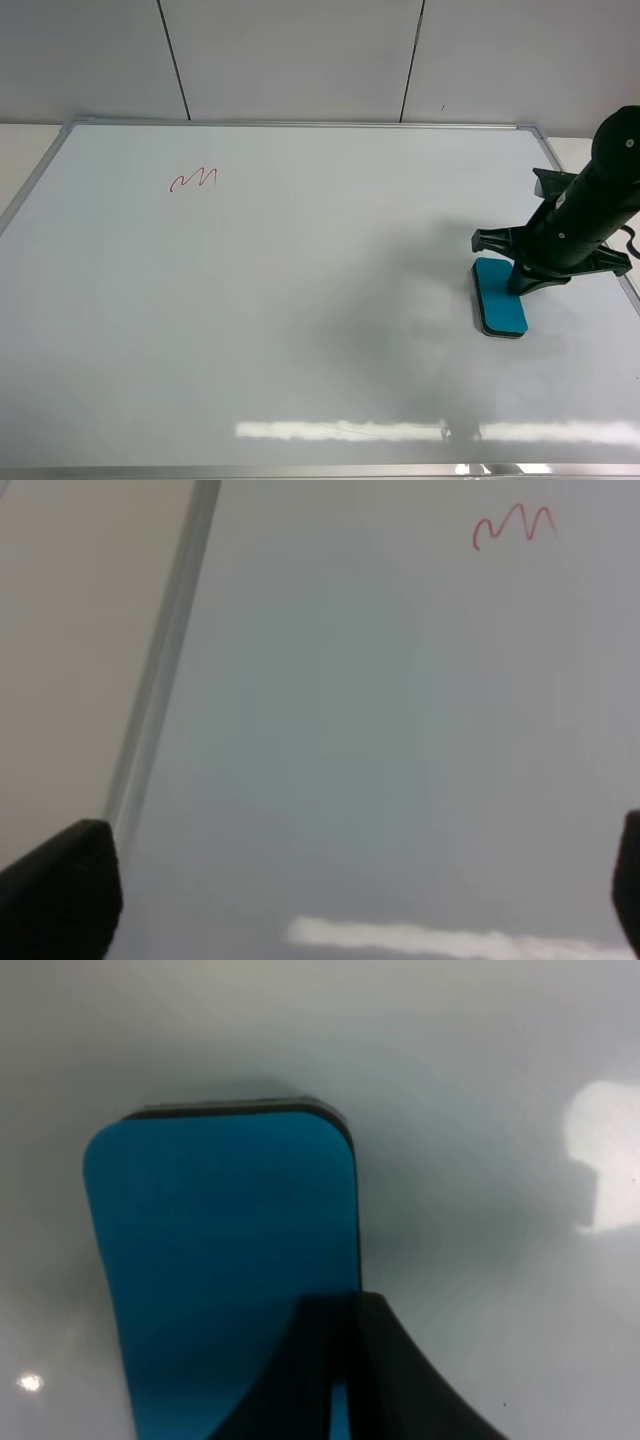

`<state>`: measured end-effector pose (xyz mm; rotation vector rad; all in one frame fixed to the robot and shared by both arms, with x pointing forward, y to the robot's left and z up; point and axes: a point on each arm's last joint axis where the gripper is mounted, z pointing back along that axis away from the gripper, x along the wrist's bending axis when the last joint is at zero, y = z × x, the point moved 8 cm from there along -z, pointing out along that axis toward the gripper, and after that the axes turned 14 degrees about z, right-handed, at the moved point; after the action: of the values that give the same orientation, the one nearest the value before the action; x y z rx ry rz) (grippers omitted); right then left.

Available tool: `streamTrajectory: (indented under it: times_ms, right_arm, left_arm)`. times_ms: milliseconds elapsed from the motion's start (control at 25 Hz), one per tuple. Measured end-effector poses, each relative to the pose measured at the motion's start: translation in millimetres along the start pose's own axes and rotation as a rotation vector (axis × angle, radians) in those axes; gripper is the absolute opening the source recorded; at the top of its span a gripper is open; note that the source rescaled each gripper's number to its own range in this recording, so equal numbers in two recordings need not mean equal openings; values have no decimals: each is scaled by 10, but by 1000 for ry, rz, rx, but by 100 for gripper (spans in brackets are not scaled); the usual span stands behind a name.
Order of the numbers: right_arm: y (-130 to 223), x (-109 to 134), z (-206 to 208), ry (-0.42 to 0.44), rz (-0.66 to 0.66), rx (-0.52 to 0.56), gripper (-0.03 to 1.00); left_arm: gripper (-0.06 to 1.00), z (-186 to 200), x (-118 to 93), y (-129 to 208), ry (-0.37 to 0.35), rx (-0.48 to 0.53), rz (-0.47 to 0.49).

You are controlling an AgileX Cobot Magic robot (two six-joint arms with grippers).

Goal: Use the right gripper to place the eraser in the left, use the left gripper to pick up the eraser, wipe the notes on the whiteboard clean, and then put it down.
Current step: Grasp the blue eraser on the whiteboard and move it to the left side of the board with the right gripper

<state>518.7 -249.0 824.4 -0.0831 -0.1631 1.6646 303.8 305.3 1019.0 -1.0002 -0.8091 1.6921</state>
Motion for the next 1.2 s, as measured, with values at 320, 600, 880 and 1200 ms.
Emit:
streamTrajectory:
  times_ms: [320, 600, 880, 1200]
  right_arm:
    - [-100, 219, -91, -5, 96, -47, 0]
    - [-214, 590, -143, -56, 142, -135, 0]
    - [-133, 1074, -150, -118, 219, -166, 0]
    - [-16, 1706, -73, -184, 355, -144, 0]
  left_arm:
    - [100, 0, 0, 0, 0, 0, 0]
    - [100, 0, 0, 0, 0, 0, 0]
    - [100, 0, 0, 0, 0, 0, 0]
    - [100, 0, 0, 0, 0, 0, 0]
